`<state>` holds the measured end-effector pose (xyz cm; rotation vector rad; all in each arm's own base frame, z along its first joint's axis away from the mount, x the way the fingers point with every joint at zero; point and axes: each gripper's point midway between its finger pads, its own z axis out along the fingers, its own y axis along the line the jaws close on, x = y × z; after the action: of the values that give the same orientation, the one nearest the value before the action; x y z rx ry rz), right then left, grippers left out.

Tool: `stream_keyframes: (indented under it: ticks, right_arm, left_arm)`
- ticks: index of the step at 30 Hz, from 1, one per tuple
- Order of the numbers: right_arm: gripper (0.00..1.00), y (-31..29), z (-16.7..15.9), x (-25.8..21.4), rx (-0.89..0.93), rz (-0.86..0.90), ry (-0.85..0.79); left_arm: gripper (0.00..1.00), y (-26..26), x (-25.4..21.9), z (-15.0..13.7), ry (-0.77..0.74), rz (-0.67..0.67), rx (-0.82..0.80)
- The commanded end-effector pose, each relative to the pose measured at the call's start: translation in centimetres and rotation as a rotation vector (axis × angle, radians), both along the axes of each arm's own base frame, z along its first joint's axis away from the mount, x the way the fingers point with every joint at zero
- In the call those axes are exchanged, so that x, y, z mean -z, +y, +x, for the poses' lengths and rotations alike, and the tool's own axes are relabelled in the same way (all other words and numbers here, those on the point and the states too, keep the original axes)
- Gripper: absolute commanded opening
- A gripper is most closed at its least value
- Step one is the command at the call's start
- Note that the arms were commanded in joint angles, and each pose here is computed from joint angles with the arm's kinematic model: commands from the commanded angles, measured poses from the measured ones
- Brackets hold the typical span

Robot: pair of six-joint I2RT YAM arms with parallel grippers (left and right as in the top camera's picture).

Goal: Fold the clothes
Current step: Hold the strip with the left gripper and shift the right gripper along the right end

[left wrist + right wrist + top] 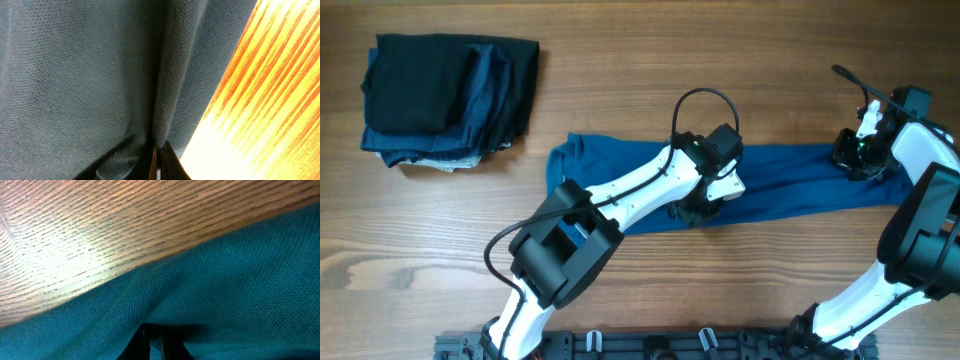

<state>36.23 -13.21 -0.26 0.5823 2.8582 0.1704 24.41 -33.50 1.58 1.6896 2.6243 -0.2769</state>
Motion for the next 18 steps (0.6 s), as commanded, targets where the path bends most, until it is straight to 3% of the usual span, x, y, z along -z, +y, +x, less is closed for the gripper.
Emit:
stream_keyframes:
  ticks: [1, 6, 13, 18]
  right_arm:
    - [0.08, 0.8, -1.7, 3.0, 0.004, 0.033, 0.080]
    - [0.05, 0.7, -1.5, 2.8, 0.005, 0.031, 0.073]
    - [0.17, 1.3, 0.2, -2.5, -0.009, 0.072, -0.012]
    - [0.18, 1.8, -1.1, -5.2, 0.055, 0.084, 0.000]
  left_arm:
    - [0.04, 0.0, 0.5, -1.2, 0.038, 0.000, 0.001]
    - [0.04, 0.7, 1.8, -1.7, 0.045, 0.010, 0.001]
    - [0.04, 1.0, 2.6, -2.2, 0.066, 0.009, -0.020]
    - [0.04, 1.0, 2.6, -2.3, 0.066, 0.009, -0.020]
